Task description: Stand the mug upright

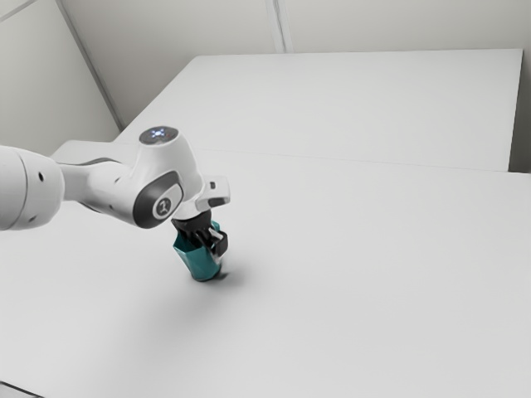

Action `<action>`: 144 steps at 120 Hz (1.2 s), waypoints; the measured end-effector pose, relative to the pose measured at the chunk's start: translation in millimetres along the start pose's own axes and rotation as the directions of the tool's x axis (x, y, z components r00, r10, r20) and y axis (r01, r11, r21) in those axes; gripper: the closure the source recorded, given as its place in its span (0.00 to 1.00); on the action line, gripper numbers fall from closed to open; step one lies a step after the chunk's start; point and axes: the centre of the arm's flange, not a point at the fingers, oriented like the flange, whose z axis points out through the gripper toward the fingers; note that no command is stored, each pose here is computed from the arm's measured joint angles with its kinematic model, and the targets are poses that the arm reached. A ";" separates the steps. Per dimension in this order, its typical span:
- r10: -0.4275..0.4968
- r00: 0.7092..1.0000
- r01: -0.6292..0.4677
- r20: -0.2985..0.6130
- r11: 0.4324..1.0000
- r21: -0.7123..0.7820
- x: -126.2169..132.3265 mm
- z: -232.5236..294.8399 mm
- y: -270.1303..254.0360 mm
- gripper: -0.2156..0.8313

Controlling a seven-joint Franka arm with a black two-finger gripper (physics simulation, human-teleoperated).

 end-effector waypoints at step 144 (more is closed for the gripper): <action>-0.072 0.997 0.072 -0.013 0.997 -0.041 108.5 -194.6 -27.1 0.26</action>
